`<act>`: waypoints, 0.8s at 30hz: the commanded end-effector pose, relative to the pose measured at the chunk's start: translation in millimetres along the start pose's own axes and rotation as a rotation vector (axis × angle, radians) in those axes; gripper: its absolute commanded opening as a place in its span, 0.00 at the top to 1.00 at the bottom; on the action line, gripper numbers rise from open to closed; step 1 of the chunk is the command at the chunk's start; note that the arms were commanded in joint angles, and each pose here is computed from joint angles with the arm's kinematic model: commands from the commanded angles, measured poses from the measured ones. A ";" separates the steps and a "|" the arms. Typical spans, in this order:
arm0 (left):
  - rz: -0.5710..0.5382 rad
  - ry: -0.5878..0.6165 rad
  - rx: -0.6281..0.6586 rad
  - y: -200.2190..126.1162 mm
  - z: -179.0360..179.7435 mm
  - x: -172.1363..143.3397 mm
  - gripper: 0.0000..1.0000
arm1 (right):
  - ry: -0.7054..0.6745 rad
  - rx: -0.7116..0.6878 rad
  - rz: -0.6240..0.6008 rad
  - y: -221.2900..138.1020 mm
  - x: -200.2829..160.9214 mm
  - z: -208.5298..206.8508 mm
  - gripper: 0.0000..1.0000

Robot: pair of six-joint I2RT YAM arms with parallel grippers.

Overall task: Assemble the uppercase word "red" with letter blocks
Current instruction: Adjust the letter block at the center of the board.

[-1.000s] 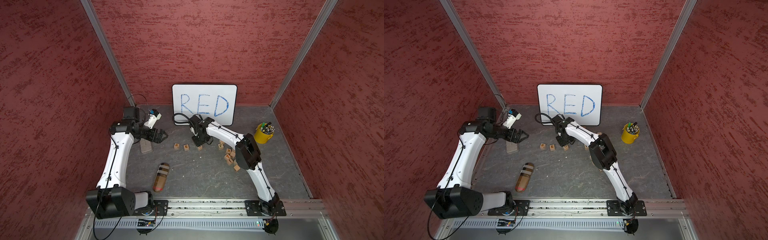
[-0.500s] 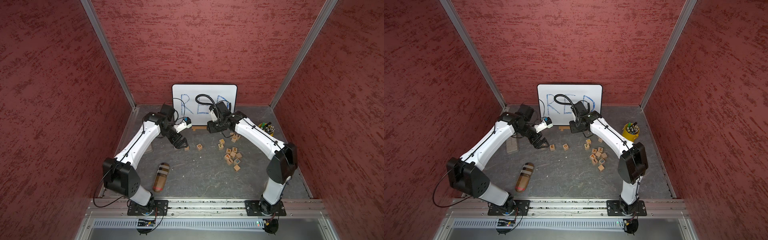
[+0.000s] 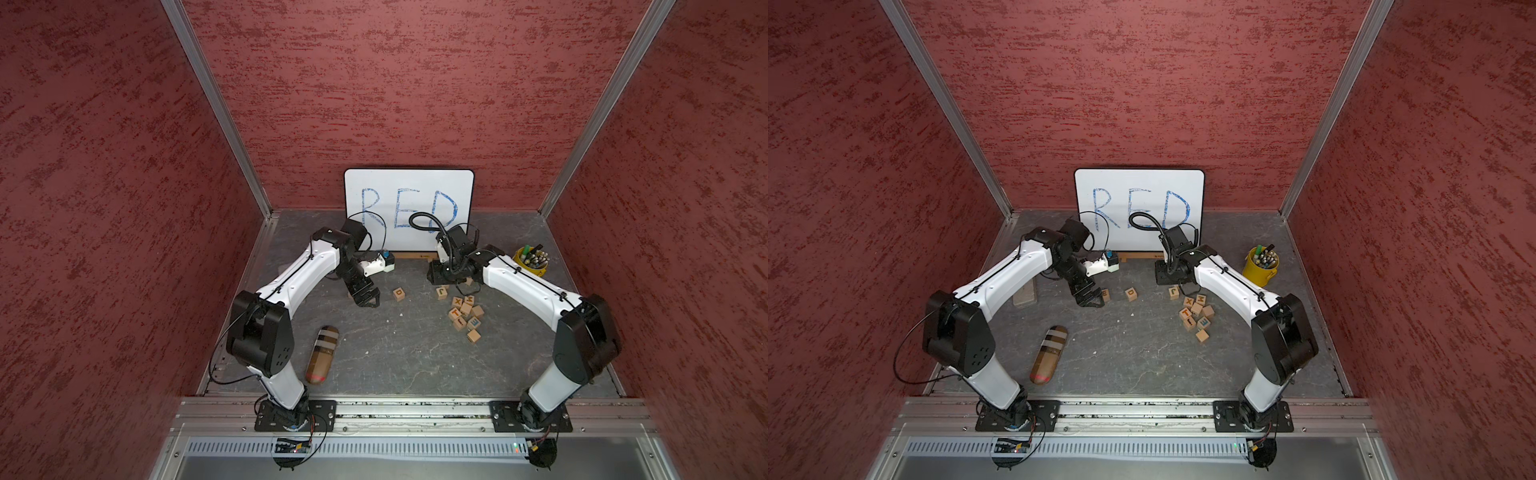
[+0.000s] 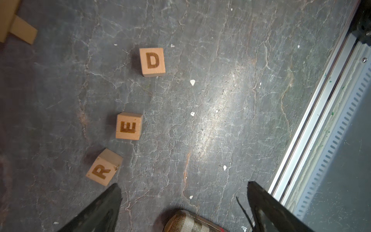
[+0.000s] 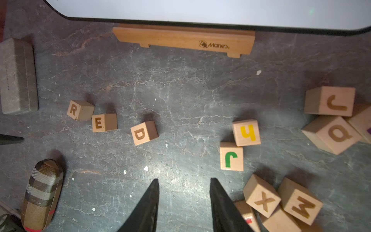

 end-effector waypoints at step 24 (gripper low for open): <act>0.108 0.268 0.029 74.5 56.3 -1.8 0.25 | 0.044 0.006 -0.026 17.9 24.7 -11.2 0.57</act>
Point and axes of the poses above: each gripper's point midway between its finger pads, its own y axis out along the fingers, its own z axis along the line the jaws close on, x = y × z, the point moved 1 cm from there along -y, back along the fingers, and after that the axes turned 13 degrees about y, right-handed, at the moved point
